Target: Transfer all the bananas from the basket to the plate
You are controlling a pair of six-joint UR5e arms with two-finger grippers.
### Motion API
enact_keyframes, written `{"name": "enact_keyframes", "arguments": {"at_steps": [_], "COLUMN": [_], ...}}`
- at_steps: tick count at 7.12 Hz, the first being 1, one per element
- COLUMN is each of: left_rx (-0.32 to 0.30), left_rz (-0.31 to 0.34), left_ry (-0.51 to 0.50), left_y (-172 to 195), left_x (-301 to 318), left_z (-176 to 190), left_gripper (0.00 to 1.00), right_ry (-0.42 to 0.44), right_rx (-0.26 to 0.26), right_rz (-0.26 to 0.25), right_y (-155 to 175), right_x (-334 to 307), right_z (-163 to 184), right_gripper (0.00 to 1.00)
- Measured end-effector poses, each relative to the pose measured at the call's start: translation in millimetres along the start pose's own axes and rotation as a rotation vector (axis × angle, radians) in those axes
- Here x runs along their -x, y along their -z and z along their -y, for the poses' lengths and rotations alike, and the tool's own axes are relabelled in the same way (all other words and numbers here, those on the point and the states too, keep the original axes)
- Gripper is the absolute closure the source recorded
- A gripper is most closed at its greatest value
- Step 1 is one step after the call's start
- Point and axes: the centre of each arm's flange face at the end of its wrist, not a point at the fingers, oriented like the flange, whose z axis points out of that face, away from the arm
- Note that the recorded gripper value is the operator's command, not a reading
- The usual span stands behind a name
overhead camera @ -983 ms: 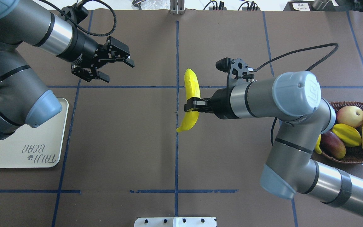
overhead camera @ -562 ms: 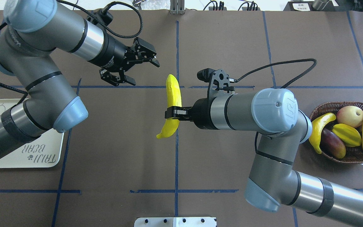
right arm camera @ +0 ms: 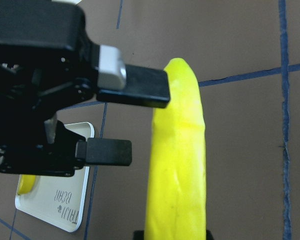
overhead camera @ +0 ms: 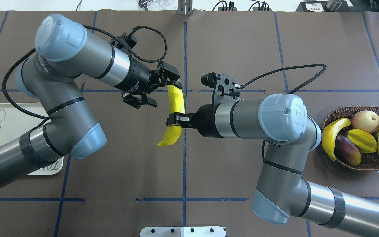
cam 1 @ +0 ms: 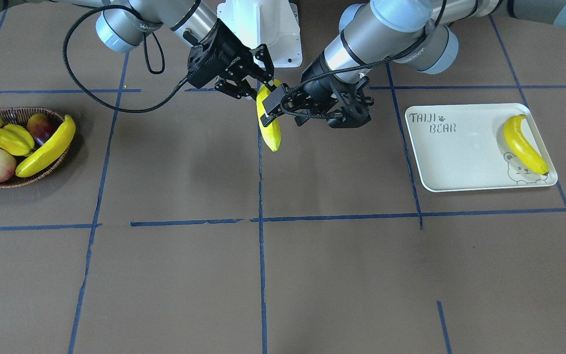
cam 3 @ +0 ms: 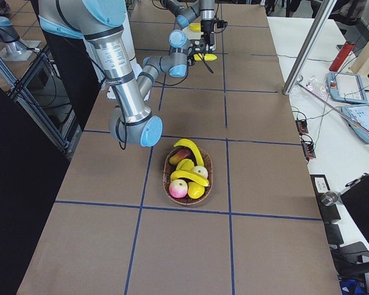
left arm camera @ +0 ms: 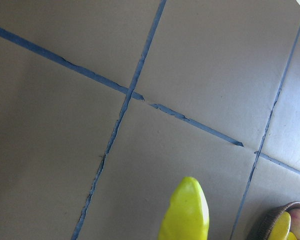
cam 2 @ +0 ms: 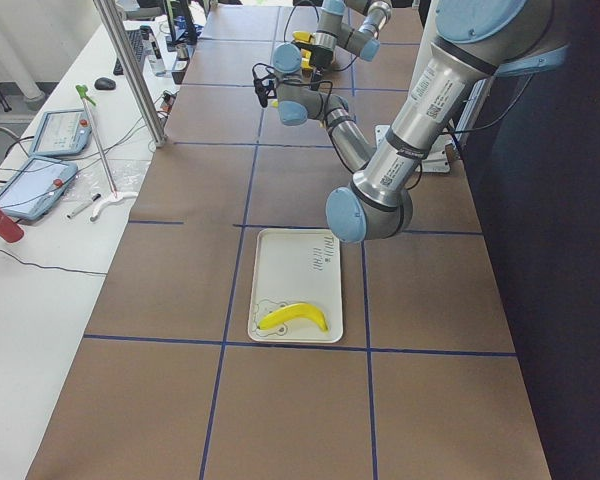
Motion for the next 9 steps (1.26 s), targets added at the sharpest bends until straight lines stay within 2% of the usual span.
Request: {"name": "enact_keyframes", "arguments": {"at_steps": [1,3,9], "left_rx": [-0.002,-0.002,0.003], "left_rz": [0.002,0.006,-0.021], "left_ry": [-0.002,-0.004,-0.019], "left_y": [-6.6,-15.3,-16.1], "left_x": [1.0,2.6,-3.1], "left_z": [-5.7,-12.9,-19.8], "left_gripper": [0.09,0.38,0.41], "right_ry": [0.000,0.000,0.000], "right_rx": [0.000,0.000,-0.001], "right_rz": [0.002,0.004,0.005], "right_y": [0.4,0.7,0.8], "right_x": [0.7,1.4,1.6], "right_z": [0.0,0.0,0.0], "right_gripper": [0.87,0.84,0.84]}}
